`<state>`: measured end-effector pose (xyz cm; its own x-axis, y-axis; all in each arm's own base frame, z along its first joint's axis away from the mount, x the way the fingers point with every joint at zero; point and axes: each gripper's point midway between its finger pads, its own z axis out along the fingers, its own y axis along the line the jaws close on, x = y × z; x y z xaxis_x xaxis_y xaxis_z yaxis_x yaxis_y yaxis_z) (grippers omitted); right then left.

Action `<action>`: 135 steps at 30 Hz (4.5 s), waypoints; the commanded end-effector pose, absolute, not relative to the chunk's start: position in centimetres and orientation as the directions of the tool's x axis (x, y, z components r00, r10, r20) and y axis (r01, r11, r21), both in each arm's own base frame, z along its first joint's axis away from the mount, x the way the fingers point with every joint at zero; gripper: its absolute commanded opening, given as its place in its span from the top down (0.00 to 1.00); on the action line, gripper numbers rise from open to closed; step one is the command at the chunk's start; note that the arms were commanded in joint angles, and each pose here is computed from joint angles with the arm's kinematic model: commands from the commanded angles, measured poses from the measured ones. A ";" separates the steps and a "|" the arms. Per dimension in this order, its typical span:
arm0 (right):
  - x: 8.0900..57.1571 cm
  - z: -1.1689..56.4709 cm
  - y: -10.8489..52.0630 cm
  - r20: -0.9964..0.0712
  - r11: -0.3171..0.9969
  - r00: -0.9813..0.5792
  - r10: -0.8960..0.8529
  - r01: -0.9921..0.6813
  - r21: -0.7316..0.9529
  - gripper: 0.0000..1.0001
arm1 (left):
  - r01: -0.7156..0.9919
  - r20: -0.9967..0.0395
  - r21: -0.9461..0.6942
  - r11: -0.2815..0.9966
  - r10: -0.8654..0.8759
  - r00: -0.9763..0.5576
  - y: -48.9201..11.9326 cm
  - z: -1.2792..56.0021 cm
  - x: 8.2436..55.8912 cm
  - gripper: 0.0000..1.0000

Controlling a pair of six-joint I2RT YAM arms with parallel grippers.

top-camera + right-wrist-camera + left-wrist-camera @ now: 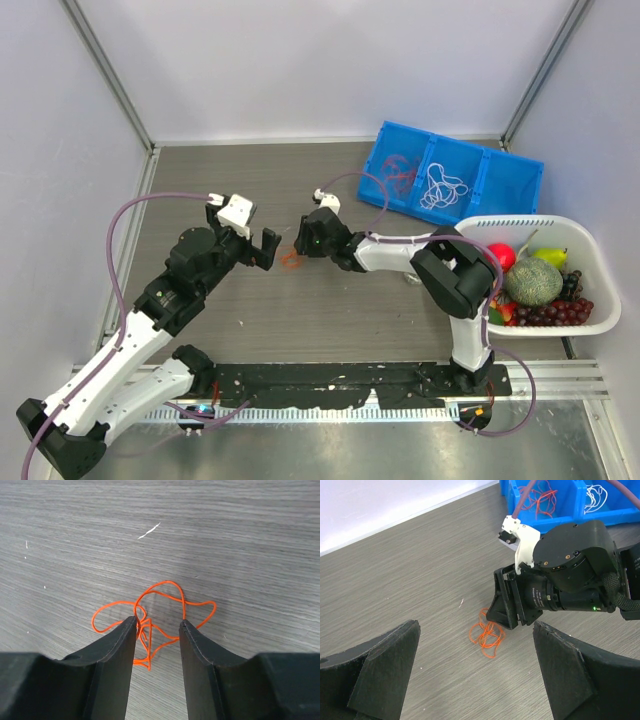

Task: Untangle the cables

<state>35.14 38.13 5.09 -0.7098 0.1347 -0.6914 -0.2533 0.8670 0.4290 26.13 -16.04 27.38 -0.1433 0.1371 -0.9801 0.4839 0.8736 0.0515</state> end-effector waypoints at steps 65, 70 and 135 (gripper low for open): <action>25.3 29.9 32.9 -0.676 0.453 -0.539 0.502 -0.502 0.737 0.99 | 0.753 -0.829 -0.560 0.345 -0.241 -0.505 -28.2 29.6 20.1 0.53; 25.3 30.1 33.1 -0.664 0.435 -0.545 0.513 -0.501 0.748 0.99 | 0.741 -0.820 -0.571 0.352 -0.208 -0.533 -28.6 28.5 20.2 0.57; 22.8 43.3 33.4 -0.534 0.111 -0.548 0.643 -0.623 0.774 0.99 | 0.845 -0.867 -0.390 0.365 -0.454 -0.204 -23.2 35.9 17.1 0.07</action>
